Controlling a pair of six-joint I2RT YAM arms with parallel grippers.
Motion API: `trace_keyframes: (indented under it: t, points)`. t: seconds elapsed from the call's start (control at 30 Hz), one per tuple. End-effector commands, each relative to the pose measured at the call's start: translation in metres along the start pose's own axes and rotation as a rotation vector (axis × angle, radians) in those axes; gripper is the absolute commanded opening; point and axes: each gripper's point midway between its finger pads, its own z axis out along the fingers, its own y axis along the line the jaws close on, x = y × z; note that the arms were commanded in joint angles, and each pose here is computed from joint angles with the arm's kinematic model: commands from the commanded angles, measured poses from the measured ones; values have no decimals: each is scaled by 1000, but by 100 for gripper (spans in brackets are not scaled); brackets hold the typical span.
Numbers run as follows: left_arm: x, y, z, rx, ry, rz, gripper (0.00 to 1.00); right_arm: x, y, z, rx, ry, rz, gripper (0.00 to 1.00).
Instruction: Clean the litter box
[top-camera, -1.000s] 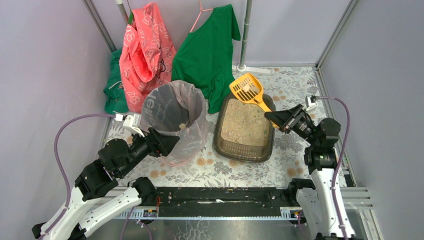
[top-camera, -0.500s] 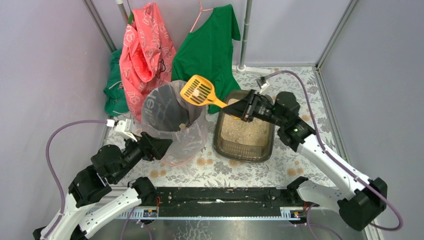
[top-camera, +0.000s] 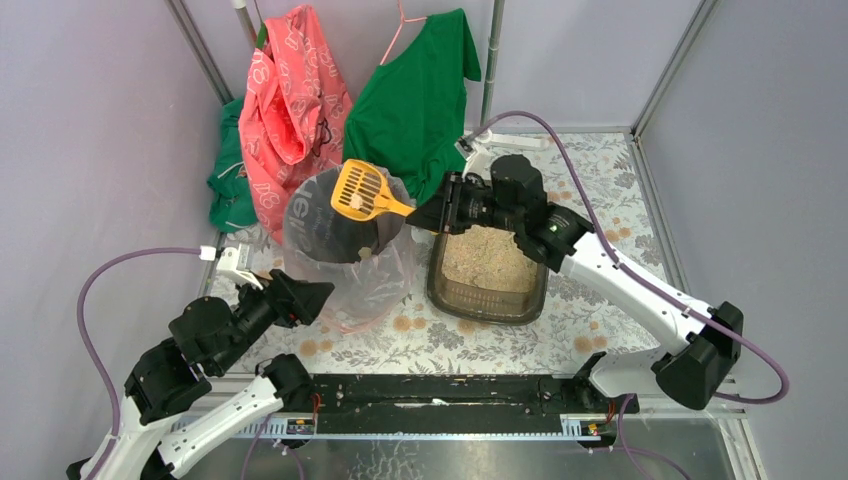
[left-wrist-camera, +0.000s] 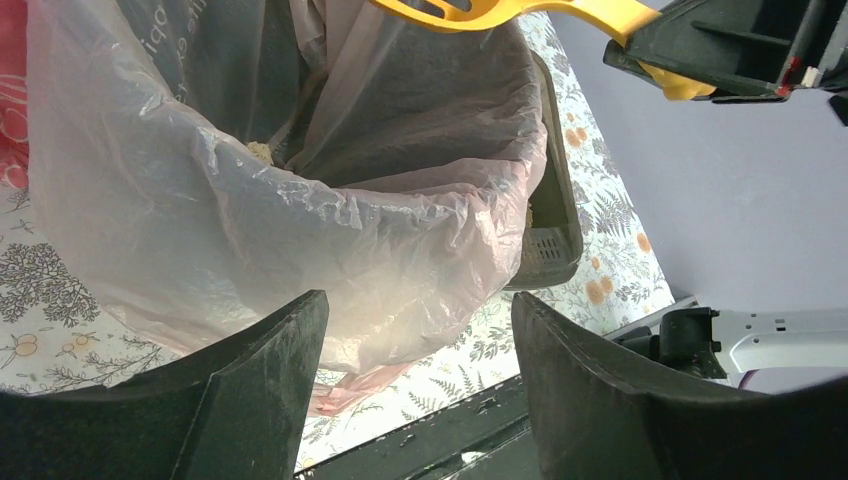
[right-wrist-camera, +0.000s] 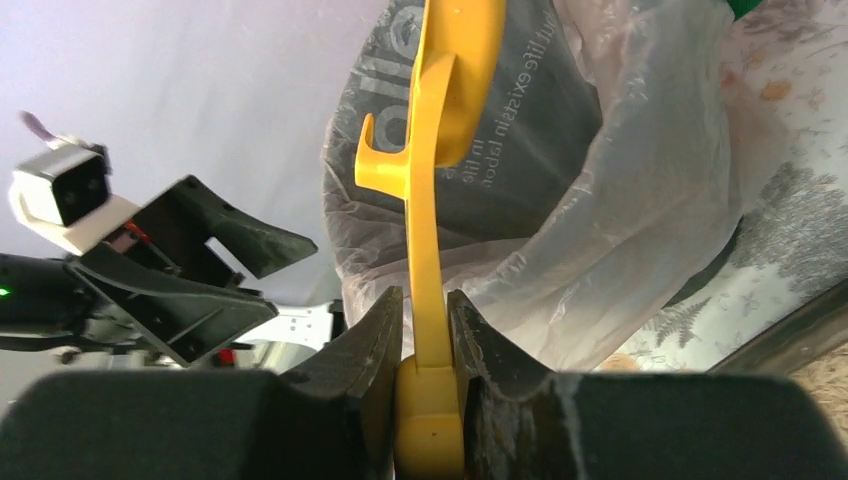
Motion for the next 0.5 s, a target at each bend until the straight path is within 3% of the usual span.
trace_keyframes:
  t: [0.0, 0.47]
  points:
    - [-10, -1, -6, 4, -34, -9, 76, -4, 21, -1, 58, 12, -266, 0]
    - [-12, 1, -12, -1, -37, -24, 75, 22, 7, 22, 454, 65, -679, 0]
